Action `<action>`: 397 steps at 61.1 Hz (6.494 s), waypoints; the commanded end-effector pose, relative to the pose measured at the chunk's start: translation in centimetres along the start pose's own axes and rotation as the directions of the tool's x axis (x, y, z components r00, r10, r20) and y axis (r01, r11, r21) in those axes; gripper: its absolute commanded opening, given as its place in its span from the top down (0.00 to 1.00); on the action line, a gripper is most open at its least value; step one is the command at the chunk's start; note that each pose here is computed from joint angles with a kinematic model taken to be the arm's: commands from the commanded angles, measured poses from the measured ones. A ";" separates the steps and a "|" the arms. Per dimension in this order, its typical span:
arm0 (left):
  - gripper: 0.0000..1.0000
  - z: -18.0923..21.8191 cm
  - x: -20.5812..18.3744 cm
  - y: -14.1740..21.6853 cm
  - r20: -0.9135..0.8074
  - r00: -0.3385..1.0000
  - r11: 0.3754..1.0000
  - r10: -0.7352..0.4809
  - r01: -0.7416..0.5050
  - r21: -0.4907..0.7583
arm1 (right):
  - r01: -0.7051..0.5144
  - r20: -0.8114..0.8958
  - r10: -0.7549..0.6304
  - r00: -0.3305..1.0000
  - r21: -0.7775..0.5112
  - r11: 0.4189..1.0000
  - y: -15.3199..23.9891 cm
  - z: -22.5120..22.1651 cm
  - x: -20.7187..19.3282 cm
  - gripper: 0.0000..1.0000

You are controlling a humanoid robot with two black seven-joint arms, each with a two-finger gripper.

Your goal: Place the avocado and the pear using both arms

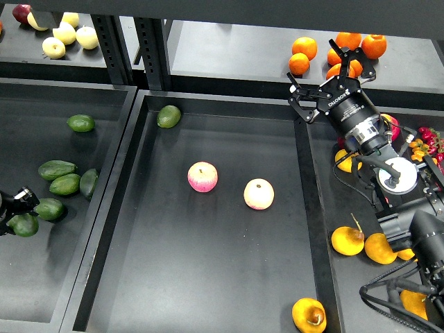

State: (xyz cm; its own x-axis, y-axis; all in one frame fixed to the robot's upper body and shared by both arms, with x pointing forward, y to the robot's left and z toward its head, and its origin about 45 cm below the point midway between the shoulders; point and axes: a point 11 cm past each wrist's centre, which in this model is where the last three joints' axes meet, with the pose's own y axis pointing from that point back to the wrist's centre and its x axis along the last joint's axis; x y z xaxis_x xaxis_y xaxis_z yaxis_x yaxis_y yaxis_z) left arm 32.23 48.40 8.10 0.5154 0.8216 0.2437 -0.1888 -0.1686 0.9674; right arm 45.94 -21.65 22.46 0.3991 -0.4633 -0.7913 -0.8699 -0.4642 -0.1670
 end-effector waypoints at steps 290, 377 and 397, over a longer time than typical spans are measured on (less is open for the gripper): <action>0.00 23.9 -10.6 17.0 0.091 0.200 -0.128 -0.975 -0.180 -0.975 | 0.027 -0.021 -0.031 0.999 -0.173 0.985 -0.4 2.0 -0.9 0.00; 0.00 23.5 -10.7 16.2 0.072 0.190 -0.108 -0.979 -0.186 -0.977 | -0.354 -0.484 -0.240 0.842 -0.830 0.432 14.4 1.6 2.5 0.01; 0.00 23.4 -10.7 16.1 0.070 0.189 -0.106 -0.980 -0.188 -0.977 | -0.461 -0.510 -0.160 0.845 -0.847 0.264 20.8 2.5 6.7 0.00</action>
State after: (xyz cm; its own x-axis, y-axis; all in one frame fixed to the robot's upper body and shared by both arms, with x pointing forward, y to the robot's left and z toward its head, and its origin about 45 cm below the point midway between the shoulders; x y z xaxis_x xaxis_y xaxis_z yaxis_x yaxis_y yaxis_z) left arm 43.33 24.11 22.80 0.3433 0.2817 -0.8960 -0.8918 0.3970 -0.2169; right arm 31.20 -31.66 14.02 0.6423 -0.6896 -0.3346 -0.2101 -0.5782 0.7884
